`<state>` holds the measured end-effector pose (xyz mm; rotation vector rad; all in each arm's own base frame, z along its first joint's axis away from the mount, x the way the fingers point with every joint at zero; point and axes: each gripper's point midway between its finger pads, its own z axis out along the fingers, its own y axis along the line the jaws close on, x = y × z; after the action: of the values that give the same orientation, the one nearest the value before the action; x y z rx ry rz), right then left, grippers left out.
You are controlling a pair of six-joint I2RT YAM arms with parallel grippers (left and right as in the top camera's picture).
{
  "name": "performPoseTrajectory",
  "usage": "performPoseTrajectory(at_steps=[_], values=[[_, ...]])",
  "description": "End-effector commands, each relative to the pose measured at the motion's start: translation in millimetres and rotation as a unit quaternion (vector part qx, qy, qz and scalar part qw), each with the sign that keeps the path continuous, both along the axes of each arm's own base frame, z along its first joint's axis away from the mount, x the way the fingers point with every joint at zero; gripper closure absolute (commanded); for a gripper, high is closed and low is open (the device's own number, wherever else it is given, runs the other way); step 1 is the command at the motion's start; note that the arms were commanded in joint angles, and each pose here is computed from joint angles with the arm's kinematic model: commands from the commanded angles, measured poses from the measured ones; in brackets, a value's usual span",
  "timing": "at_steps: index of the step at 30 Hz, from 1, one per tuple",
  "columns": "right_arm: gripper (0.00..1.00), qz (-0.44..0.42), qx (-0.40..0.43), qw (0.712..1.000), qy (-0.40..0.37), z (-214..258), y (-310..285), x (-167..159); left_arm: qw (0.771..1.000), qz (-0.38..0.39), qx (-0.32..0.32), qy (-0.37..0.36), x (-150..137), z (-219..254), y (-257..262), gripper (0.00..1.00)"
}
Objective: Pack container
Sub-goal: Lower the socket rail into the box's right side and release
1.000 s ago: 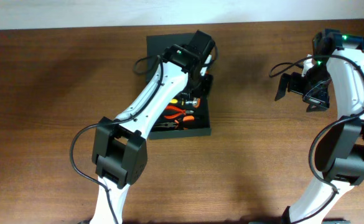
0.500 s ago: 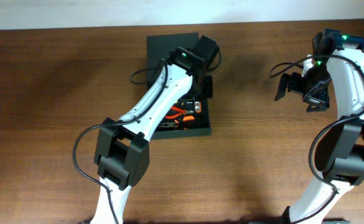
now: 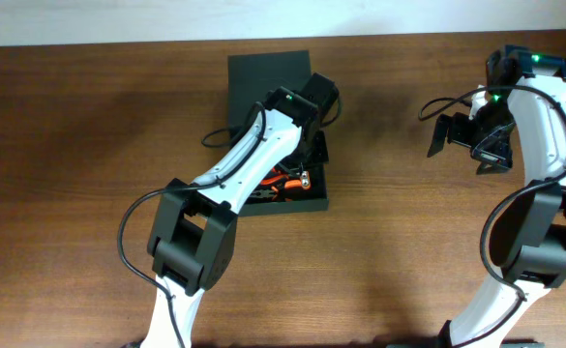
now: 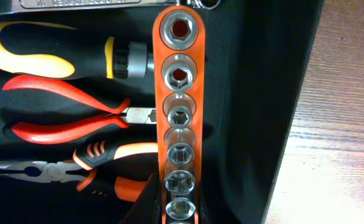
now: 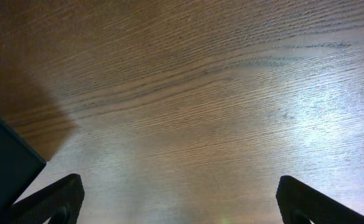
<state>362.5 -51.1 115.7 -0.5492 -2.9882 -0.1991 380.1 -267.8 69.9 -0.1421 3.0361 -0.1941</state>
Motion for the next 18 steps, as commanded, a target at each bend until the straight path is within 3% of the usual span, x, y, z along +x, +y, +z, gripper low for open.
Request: performPoseTrajectory(at_steps=[1, 18], values=[[0.01, 0.0, -0.005, 1.0, 0.005, -1, -3, -2, 1.0, 0.002, 0.006, 0.001, -3, -8, -4, 0.98], [0.01, 0.0, -0.001, 1.0, 0.016, -1, -1, -7, 0.999, -0.03, -0.006, -0.023, 2, -25, -15, 0.98]])
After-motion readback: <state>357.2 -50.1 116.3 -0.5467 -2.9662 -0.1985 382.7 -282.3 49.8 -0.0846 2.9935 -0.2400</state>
